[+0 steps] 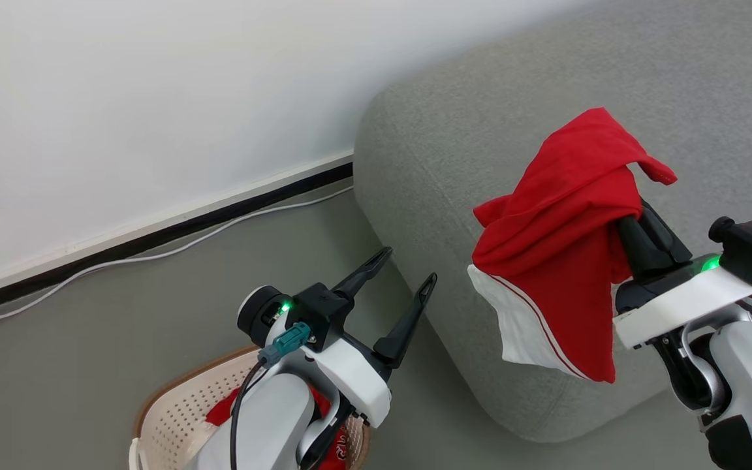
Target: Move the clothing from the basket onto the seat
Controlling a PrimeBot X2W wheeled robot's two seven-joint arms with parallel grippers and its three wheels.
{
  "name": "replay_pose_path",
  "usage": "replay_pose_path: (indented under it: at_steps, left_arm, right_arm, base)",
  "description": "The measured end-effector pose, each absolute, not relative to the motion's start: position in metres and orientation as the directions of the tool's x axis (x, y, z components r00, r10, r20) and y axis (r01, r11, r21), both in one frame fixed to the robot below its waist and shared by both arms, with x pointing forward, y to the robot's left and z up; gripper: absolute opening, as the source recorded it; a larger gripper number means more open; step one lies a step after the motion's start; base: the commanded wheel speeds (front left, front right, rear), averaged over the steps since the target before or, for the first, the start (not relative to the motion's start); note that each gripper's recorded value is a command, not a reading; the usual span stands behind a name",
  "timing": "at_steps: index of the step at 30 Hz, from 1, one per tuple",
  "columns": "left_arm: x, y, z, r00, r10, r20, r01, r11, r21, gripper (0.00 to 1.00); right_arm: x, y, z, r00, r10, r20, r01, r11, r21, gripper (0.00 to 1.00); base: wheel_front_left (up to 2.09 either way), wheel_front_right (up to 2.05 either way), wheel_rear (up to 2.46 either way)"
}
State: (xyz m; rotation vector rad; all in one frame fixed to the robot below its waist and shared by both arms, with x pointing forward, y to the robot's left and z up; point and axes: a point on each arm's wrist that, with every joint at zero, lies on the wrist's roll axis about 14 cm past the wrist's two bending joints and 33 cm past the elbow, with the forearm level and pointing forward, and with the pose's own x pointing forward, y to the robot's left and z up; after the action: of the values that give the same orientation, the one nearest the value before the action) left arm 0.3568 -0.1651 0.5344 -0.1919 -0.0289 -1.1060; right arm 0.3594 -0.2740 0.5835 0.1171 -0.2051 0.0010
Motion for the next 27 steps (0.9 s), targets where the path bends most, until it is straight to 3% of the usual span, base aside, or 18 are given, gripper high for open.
replay_pose_path:
  at_steps: [9, 18, 27]
  left_arm:
    - [0.333, -0.201, 0.532, 0.331, -0.935, 0.125, 0.938, 0.311, -0.154, 1.0]
    - [0.33, -0.211, 0.517, 0.288, -0.952, 0.105, 0.945, 0.264, -0.195, 1.0]
    - [0.351, -0.222, 0.501, 0.269, -0.957, 0.107, 0.949, 0.244, -0.201, 1.0]
  right_arm:
    - [0.319, -0.327, 0.591, 0.956, -0.185, 0.229, 0.16, 0.979, 0.124, 0.0]
    - [0.292, -0.368, 0.584, 0.92, -0.33, 0.214, 0.312, 0.943, 0.111, 0.0]
    - [0.314, -0.412, 0.607, 0.876, -0.416, 0.243, 0.421, 0.907, 0.034, 0.0]
  base:
    - [0.0, 0.0, 0.0]
    - [0.0, 0.0, 0.0]
    - [0.0, 0.0, 0.0]
